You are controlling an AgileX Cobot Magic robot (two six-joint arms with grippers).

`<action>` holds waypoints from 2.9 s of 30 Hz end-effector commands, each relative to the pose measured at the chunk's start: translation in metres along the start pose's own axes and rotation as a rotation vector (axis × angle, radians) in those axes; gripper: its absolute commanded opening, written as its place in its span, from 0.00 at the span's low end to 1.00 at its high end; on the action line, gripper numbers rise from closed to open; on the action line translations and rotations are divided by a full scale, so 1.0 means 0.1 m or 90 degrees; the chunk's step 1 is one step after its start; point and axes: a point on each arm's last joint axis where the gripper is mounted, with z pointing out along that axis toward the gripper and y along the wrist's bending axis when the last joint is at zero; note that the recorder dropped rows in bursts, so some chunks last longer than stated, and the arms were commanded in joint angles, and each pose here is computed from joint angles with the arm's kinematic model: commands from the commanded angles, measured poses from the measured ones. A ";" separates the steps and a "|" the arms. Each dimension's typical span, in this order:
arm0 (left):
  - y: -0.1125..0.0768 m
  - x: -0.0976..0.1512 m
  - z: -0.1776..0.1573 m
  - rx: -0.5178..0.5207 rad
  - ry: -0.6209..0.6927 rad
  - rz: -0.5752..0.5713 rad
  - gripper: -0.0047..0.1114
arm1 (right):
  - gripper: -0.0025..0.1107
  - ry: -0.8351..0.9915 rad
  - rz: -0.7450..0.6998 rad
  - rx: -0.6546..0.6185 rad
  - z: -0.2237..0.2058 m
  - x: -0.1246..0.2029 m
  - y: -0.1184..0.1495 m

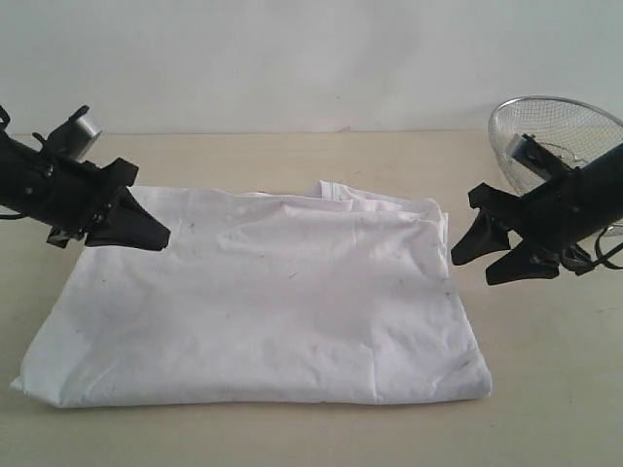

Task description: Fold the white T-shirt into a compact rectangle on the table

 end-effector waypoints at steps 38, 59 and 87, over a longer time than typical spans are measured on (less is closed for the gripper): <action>0.27 0.12 0.02 -0.158 0.087 -0.030 0.08 | 0.34 0.021 -0.008 -0.045 0.63 -0.08 0.09; 0.30 0.14 0.01 -0.181 0.103 -0.027 0.08 | 0.02 0.032 0.018 -0.168 0.72 -0.06 0.18; -0.10 0.17 -0.35 -0.170 0.107 0.045 0.08 | 0.02 -0.022 -0.105 -0.209 0.22 0.02 1.12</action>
